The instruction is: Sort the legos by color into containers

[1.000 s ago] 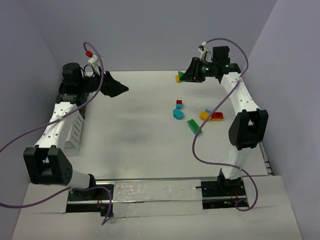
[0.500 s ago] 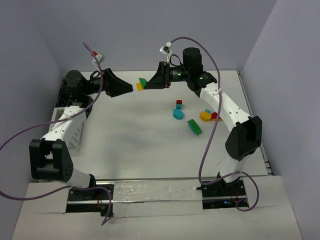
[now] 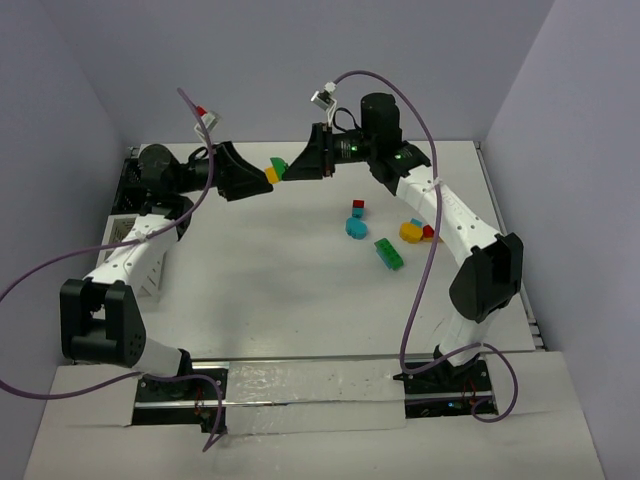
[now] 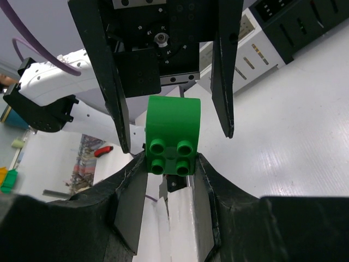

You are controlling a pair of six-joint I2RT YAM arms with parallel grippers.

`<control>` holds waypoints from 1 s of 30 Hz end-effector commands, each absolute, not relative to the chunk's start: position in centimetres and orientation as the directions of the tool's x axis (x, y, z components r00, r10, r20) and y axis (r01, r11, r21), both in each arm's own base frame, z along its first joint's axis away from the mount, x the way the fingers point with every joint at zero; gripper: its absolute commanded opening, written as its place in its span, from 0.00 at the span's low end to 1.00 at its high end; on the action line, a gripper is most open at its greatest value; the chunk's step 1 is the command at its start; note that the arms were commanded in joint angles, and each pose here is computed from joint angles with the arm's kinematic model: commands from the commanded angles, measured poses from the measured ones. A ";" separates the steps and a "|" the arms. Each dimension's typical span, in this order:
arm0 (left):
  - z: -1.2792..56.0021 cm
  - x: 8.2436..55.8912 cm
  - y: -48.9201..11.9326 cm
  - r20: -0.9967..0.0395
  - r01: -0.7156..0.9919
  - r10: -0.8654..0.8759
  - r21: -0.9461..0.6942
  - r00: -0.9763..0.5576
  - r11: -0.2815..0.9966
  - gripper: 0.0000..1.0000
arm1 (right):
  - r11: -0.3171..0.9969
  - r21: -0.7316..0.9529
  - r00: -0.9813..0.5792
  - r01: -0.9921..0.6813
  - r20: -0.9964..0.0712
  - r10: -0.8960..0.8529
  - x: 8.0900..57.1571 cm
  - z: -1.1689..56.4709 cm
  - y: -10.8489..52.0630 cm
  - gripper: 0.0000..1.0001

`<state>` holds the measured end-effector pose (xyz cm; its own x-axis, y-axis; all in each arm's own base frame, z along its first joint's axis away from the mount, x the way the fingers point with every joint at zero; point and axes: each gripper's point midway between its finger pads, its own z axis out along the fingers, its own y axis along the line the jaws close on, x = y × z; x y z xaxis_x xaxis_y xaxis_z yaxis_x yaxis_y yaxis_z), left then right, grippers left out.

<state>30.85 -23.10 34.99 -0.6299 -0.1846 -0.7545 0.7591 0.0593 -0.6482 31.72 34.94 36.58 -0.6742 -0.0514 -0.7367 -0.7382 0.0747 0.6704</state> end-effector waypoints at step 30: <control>31.6 31.6 -15.1 -0.725 0.680 -0.274 -0.688 -0.632 0.252 0.00 | 0.080 0.537 -0.538 -0.840 -0.843 0.010 32.6 41.2 33.4 0.00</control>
